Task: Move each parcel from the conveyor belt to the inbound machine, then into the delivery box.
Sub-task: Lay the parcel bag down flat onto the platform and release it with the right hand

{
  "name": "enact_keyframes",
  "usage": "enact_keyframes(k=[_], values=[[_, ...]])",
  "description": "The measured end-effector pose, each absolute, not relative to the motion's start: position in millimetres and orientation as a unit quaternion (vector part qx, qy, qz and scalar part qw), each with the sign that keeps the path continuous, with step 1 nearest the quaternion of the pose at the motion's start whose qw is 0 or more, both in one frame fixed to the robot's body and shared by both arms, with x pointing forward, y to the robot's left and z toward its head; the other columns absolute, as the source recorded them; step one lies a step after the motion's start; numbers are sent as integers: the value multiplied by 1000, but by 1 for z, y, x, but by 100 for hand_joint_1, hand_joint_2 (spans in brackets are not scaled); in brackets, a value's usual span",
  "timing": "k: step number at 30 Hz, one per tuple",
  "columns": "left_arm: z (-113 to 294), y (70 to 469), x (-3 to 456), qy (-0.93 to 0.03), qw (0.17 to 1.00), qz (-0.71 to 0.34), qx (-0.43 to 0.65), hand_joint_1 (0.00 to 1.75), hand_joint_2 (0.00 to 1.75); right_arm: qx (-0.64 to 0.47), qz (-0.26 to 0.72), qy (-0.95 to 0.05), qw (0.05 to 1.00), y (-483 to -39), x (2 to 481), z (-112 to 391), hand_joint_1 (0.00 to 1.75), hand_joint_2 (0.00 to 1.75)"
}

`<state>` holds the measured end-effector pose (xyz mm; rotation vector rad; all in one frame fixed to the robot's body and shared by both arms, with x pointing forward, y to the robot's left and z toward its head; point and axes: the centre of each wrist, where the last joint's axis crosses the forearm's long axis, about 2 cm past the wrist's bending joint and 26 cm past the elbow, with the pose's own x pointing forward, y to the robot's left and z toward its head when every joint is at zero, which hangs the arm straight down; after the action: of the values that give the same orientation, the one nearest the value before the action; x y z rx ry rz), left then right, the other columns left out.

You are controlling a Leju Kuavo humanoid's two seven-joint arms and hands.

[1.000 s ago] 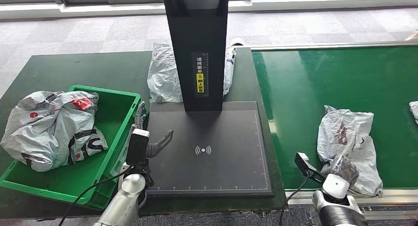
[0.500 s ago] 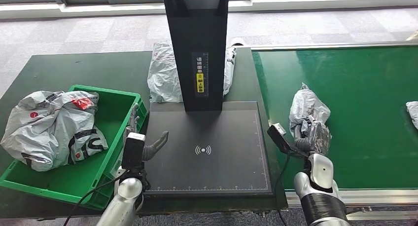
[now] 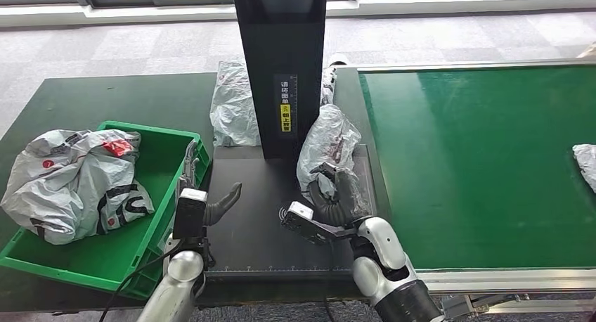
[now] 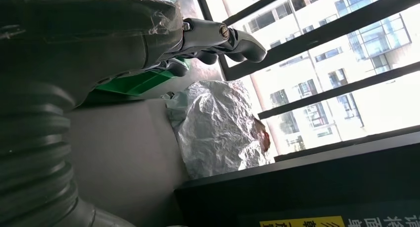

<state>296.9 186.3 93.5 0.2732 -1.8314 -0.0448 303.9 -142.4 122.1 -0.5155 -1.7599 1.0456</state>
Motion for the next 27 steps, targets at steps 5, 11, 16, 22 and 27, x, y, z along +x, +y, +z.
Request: enact_keyframes(k=[5, 11, 16, 22, 27], values=[[95, 186, 300, -793, 598, -19, 118, 0, 175, -180, 457, -728, 478, -131, 296, 120, 140, 175], [99, 184, 306, -803, 587, -28, 102, 0, 175, -83, 525, -676, 510, -120, 292, 113, 0, 175], [103, 182, 312, -808, 580, -30, 99, 0, 175, -71, 561, -643, 517, -119, 289, 98, 0, 175], [102, 184, 312, -808, 580, -29, 104, 0, 175, -79, 565, -637, 518, -123, 295, 95, 0, 175], [101, 187, 312, -809, 576, -24, 109, 0, 175, -96, 545, -650, 521, -125, 297, 96, 0, 175]])
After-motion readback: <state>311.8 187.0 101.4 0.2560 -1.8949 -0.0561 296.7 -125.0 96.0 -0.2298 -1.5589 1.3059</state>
